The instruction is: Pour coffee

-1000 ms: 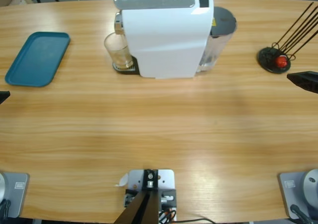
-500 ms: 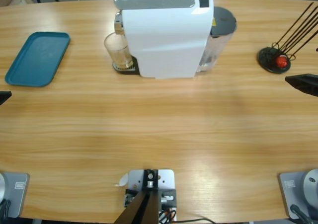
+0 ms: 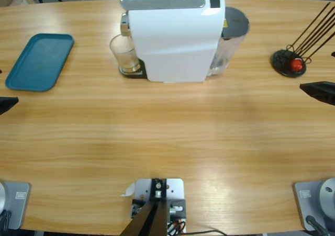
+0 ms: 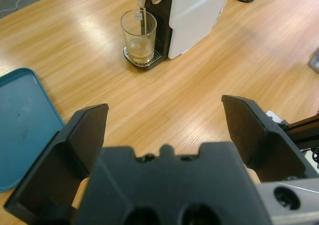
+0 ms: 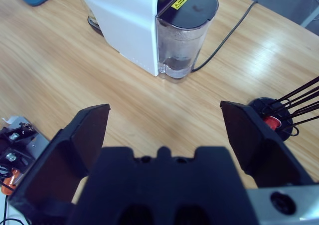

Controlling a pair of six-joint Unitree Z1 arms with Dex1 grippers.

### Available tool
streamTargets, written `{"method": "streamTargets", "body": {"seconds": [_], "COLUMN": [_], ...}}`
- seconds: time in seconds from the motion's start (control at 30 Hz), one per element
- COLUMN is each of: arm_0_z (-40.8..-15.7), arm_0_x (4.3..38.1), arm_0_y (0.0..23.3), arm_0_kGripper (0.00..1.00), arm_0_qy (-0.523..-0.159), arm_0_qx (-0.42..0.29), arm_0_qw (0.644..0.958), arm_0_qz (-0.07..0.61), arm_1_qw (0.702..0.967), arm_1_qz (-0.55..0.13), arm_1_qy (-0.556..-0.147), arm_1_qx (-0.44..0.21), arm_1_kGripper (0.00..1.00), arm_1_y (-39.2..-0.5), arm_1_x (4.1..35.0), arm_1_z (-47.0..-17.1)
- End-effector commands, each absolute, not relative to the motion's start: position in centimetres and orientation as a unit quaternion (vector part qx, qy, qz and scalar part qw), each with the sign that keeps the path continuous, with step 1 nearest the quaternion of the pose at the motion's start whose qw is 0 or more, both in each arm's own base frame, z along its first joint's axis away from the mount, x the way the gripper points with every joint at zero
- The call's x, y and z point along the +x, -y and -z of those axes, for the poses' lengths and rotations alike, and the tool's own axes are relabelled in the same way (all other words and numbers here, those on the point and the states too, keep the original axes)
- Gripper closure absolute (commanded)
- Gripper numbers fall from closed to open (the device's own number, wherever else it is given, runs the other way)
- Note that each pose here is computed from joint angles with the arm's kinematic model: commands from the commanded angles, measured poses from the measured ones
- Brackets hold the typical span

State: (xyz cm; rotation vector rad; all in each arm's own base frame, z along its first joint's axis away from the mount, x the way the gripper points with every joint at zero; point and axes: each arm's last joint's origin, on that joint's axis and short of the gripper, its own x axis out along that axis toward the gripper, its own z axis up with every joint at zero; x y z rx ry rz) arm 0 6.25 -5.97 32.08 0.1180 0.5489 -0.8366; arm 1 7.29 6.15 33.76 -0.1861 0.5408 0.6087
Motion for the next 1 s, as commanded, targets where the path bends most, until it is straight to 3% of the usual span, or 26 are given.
{"method": "streamTargets", "body": {"seconds": [0.03,0.47,0.53,0.6,0.67,0.77,0.83,1.0], "arm_0_z": [-31.1,-30.9,-31.2,-31.9,-33.5,-33.4,-34.3,-35.5], "arm_0_x": [6.3,6.6,6.6,5.8,4.6,6.7,8.2,11.7], "arm_0_y": [6.3,6.5,6.5,5.8,5.6,7.7,8.7,9.4], "arm_0_kGripper": [0.0,0.0,0.0,0.0,0.0,0.0,0.0,0.0], "arm_0_qy": [-0.283,-0.288,-0.28,-0.247,-0.247,-0.284,-0.297,-0.248], "arm_0_qx": [0.053,0.054,0.053,0.027,-0.009,0.011,0.007,0.096], "arm_0_qw": [0.864,0.862,0.865,0.879,0.853,0.813,0.806,0.83], "arm_0_qz": [0.414,0.414,0.413,0.408,0.46,0.508,0.511,0.49], "arm_1_qw": [0.905,0.912,0.912,0.913,0.912,0.906,0.903,0.894], "arm_1_qz": [-0.3,-0.285,-0.285,-0.286,-0.284,-0.297,-0.311,-0.317], "arm_1_qy": [-0.284,-0.281,-0.279,-0.278,-0.281,-0.287,-0.283,-0.301], "arm_1_qx": [-0.105,-0.094,-0.092,-0.091,-0.087,-0.087,-0.087,-0.095], "arm_1_kGripper": [0.0,0.0,0.0,0.0,0.0,0.0,0.0,0.0], "arm_1_y": [-6.4,-6.6,-6.6,-6.5,-6.5,-6.6,-6.6,-7.1], "arm_1_x": [7.4,7.9,7.8,7.8,7.8,7.7,7.4,7.9], "arm_1_z": [-32.1,-30.7,-30.9,-30.9,-30.8,-30.6,-30.2,-29.5]}}
